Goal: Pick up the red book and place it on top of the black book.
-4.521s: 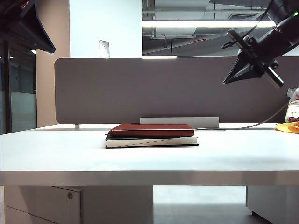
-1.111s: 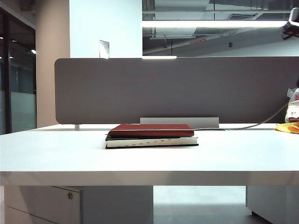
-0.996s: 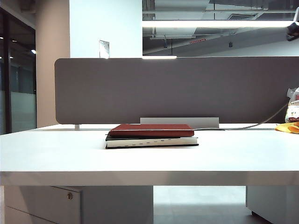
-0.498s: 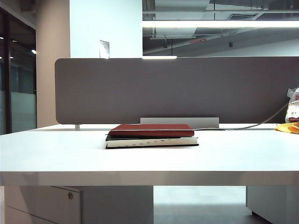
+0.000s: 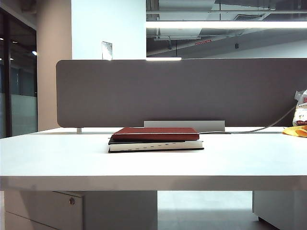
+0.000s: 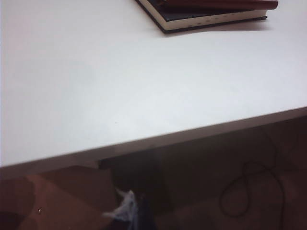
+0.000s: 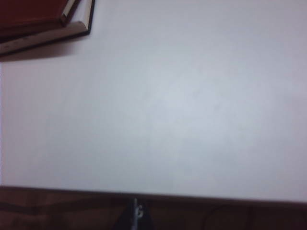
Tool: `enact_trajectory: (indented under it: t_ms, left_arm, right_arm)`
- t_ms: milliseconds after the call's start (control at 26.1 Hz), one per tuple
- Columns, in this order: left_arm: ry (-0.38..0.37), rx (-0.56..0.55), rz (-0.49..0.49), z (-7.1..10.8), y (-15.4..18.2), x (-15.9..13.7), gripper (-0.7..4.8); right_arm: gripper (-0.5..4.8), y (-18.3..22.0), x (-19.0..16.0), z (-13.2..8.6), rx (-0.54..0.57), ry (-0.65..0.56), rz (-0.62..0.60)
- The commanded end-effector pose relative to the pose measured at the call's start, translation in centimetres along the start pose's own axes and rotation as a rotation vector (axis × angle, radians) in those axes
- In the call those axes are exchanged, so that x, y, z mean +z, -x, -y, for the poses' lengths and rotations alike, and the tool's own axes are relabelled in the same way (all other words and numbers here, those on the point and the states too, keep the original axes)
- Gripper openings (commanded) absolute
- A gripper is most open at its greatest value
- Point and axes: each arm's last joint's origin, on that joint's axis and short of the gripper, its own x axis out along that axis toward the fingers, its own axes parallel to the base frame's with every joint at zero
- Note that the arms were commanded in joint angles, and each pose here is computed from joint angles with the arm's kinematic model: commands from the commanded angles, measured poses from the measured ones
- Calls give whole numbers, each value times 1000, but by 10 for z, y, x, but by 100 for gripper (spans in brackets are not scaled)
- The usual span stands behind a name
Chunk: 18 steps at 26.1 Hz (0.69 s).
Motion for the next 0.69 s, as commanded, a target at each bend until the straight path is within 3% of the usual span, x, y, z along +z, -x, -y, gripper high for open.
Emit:
enact_trajectory:
  t_ms: [38,690]
  left_arm:
    - [-12,-1,26,0,0,-2,-4]
    - [-17,-1,39,0,0,-5,-4]
  right_arm:
    - [-1,-1,-8,2,4,-16,20]
    - [-1,-7,-40,10,-16,-35,11]
